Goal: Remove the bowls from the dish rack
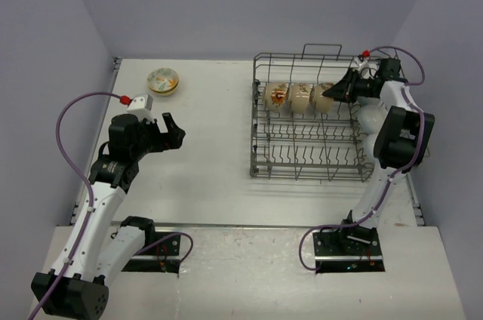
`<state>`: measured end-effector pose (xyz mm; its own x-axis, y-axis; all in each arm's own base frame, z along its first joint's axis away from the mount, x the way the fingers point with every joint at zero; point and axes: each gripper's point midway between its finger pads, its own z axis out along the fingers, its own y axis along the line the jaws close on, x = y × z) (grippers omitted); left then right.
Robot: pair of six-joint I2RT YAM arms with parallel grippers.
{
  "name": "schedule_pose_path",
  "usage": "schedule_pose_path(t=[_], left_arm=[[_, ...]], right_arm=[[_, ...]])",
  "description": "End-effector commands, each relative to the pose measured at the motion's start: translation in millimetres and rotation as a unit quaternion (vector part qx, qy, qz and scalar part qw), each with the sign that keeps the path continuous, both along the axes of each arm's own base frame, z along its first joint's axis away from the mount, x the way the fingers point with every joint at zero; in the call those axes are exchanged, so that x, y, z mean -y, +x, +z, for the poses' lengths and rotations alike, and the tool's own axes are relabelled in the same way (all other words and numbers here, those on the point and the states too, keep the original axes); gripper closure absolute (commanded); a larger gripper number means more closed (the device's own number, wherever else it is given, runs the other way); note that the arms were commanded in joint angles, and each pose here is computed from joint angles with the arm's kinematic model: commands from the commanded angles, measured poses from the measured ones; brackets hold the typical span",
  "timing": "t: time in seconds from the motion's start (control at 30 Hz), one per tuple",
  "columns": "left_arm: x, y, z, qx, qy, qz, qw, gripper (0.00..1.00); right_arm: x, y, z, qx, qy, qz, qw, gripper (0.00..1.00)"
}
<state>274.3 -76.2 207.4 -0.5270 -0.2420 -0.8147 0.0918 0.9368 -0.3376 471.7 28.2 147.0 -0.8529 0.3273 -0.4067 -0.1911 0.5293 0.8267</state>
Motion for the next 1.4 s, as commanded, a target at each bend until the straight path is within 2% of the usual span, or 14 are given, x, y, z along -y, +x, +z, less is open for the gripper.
schedule_pose_path(t=[0.0,0.83,0.9,1.2,1.23,1.27,1.3,1.33,1.37], left_arm=[[1.8,4.5,9.8,0.025,0.009,-0.012,1.0,0.0],[0.4,3.9,12.2,0.03,0.008,-0.007,0.999,0.0],[0.4,3.8,11.5,0.029,0.008,-0.006,1.0,0.0],[0.7,3.9,13.0,0.031,0.007,-0.007,0.999,0.0],[0.7,3.5,12.0,0.03,0.006,-0.007,1.0,0.0],[0.7,3.5,12.0,0.029,0.006,-0.007,1.0,0.0],[0.7,3.5,12.0,0.029,0.006,-0.007,1.0,0.0],[0.7,3.7,12.7,0.03,0.006,-0.007,1.0,0.0],[0.5,4.0,13.0,0.031,0.007,-0.006,0.999,0.0]], right_arm=[[1.4,6.5,35.9,0.061,0.027,0.02,0.998,1.0],[-6.7,-16.8,108.4,0.141,0.133,0.099,0.976,1.0],[-7.0,-20.2,115.1,0.164,0.131,0.112,0.971,1.0],[-8.7,-29.2,129.5,0.181,0.132,0.131,0.966,1.0],[-9.2,-30.6,131.2,0.161,0.142,0.126,0.969,1.0],[-8.6,-31.5,131.0,0.188,0.129,0.136,0.964,1.0],[-8.7,-34.3,133.7,0.158,0.144,0.13,0.968,1.0],[-8.4,-33.2,130.9,0.157,0.145,0.128,0.969,1.0],[-9.1,-33.5,133.0,0.184,0.131,0.136,0.965,1.0]])
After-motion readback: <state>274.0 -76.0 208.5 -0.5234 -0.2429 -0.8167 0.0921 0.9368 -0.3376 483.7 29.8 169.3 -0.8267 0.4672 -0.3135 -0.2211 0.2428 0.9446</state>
